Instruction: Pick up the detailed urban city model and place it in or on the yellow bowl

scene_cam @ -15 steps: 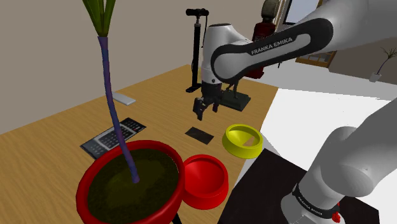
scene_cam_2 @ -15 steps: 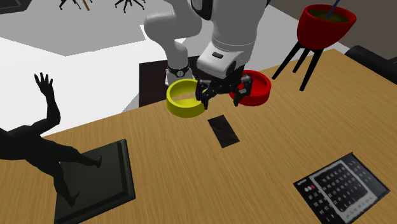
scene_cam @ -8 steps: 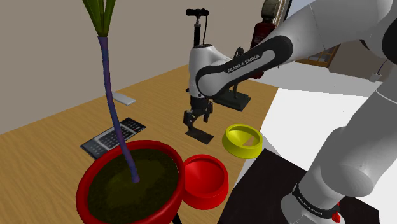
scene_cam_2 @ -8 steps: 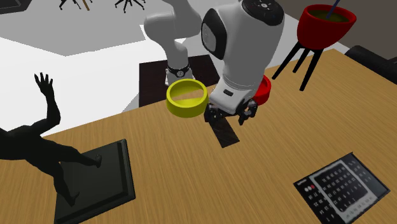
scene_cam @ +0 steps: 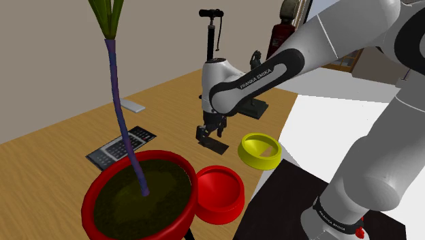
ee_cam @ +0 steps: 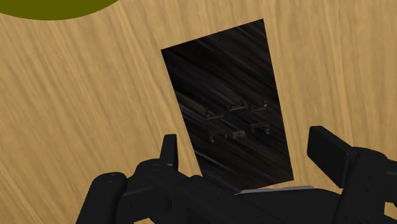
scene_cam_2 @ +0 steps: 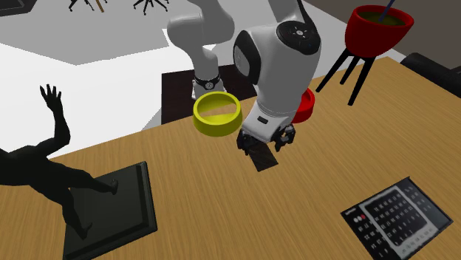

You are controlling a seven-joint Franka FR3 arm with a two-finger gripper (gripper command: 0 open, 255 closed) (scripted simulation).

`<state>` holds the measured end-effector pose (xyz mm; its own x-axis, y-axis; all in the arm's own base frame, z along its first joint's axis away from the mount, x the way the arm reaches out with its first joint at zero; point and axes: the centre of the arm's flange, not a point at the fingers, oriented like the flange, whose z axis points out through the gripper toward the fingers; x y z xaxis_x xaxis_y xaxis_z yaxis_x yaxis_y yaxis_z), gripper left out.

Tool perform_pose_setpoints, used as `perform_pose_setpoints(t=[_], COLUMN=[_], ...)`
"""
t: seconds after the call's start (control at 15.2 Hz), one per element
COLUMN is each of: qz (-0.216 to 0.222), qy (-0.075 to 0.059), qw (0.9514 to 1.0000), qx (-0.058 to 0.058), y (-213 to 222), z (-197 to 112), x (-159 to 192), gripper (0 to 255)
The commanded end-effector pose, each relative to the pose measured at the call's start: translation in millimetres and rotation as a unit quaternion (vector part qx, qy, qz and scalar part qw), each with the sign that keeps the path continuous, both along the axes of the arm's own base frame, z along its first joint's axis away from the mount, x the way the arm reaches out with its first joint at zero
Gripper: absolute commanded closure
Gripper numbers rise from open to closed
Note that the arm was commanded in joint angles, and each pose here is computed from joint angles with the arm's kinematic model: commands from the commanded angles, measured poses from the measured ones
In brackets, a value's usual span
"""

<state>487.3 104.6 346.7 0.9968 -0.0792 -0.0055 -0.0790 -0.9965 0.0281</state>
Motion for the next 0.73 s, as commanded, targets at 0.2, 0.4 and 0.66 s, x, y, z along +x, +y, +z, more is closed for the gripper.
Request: perform_pose_setpoints(t=[0.2,0.4,0.66], qz=[0.0,0.0,0.0], qy=[0.0,0.0,0.0], qw=[1.0,1.0,1.0], qx=[0.0,0.0,0.0], y=[0.0,0.0,-0.6], z=[-1.0,-0.9,-1.3], x=[0.3,0.2,0.5], gripper=[0,255,255])
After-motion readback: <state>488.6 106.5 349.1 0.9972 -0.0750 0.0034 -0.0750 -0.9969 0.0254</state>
